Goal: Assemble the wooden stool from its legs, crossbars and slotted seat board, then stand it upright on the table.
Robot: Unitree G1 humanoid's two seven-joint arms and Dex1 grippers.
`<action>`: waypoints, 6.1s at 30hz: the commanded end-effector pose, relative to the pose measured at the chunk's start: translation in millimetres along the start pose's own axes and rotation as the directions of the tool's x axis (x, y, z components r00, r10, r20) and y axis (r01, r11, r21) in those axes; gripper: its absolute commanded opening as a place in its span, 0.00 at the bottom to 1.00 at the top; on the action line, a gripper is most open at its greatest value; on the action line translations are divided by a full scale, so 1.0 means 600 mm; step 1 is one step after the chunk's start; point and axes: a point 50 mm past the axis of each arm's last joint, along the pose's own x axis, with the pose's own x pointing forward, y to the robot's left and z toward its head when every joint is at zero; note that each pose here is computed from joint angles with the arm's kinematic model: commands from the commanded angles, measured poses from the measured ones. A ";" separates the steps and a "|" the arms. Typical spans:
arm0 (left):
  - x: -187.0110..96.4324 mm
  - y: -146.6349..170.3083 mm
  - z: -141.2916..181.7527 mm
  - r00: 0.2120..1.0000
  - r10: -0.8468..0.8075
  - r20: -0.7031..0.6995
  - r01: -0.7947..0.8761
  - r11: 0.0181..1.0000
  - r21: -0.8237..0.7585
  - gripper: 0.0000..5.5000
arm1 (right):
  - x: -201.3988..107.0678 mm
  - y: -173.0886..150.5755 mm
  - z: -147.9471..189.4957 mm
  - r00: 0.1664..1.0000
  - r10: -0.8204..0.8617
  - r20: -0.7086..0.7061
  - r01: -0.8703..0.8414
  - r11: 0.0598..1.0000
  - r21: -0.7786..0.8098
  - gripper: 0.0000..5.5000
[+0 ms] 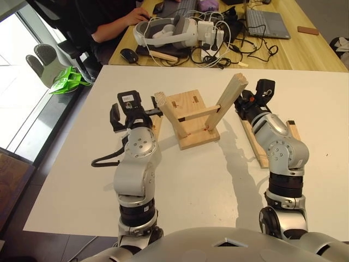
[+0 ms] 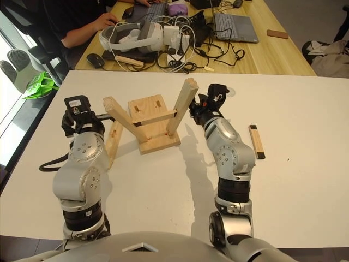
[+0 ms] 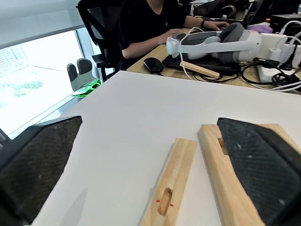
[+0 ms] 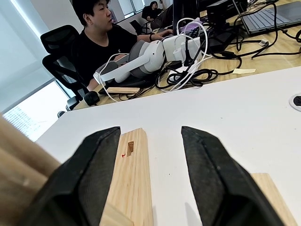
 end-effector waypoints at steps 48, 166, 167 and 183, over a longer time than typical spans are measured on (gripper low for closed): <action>0.005 0.143 0.006 0.989 0.147 0.002 -0.147 0.987 0.070 0.01 | -0.032 -0.147 0.042 0.891 -0.430 0.149 0.448 0.886 -0.120 0.00; 0.204 -0.154 -0.027 0.523 -0.811 -0.262 0.821 0.397 0.411 0.01 | -0.054 0.141 0.107 0.865 0.368 0.342 -0.171 0.856 -0.488 0.00; 0.204 -0.153 -0.040 0.523 -0.804 -0.283 0.825 0.395 0.404 0.01 | -0.055 0.142 0.112 0.858 0.351 0.374 -0.137 0.859 -0.493 0.00; 0.174 -0.135 -0.148 0.418 -0.760 -0.497 0.885 0.219 0.411 0.01 | 0.003 0.064 0.031 0.998 -0.050 0.042 0.063 0.918 -0.392 0.00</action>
